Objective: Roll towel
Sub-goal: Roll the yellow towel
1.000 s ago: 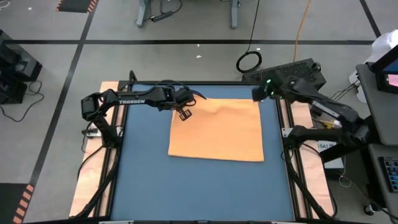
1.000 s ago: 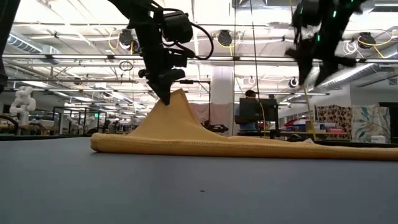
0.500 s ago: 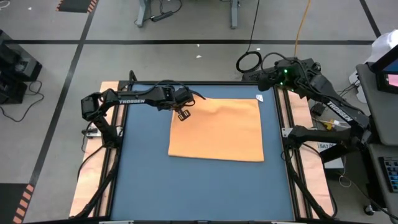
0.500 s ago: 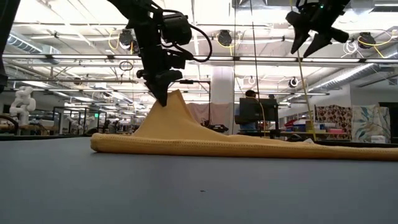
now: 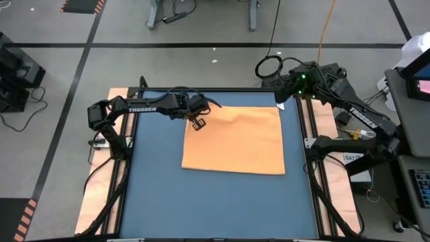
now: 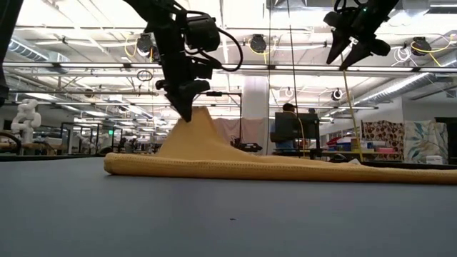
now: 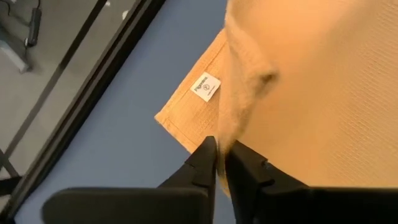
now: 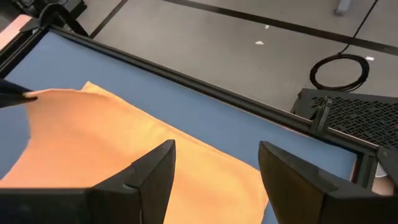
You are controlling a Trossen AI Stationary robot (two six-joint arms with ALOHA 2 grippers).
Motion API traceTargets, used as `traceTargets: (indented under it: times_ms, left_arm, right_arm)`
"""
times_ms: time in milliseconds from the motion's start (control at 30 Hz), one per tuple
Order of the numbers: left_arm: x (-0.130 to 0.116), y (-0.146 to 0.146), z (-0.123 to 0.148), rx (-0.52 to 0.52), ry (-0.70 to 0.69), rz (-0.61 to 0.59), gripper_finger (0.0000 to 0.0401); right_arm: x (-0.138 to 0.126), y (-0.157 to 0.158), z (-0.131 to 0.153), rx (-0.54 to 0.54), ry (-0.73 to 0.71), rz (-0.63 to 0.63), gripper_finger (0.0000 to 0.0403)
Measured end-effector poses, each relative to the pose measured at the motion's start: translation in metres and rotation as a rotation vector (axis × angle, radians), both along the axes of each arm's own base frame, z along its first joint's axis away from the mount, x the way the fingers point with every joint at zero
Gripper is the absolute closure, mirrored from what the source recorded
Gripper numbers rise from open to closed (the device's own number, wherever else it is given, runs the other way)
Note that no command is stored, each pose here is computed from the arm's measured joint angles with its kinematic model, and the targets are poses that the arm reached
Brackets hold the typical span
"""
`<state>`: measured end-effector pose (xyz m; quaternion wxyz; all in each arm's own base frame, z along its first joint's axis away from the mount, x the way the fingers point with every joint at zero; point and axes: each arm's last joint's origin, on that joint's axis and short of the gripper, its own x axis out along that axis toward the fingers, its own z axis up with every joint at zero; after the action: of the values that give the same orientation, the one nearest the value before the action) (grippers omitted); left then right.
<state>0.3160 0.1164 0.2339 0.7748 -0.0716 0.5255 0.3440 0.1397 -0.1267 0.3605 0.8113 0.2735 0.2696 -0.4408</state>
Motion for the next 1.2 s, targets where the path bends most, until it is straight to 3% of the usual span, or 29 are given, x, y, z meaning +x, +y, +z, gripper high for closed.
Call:
traceTargets:
  times_ms: [267,467,667,800,967,1200]
  left_arm:
    - [-0.01,-0.002,0.002,-0.006,0.072,0.117,0.0268]
    - [-0.033,-0.002,0.042,-0.009,0.175,0.206,0.0252]
    - [-0.053,0.019,0.096,-0.015,-0.136,0.153,0.0251]
    - [-0.06,0.047,0.11,-0.077,-0.347,0.087,0.0258]
    - [-0.05,0.07,0.096,-0.24,-0.453,-0.08,0.0295]
    - [-0.039,0.058,0.037,-0.467,-0.344,-0.147,0.0358]
  right_arm:
    - [0.001,0.001,0.0,0.019,-0.014,0.039,0.0184]
    - [0.0,0.003,-0.002,0.059,-0.013,0.068,0.0184]
    - [0.003,0.007,-0.003,0.107,-0.045,0.171,0.0184]
    - [0.006,0.011,-0.003,0.116,-0.054,0.262,0.0184]
    - [0.012,0.015,-0.015,0.13,-0.032,0.309,0.0186]
    - [0.021,0.032,-0.066,0.346,-0.021,0.372,0.0222]
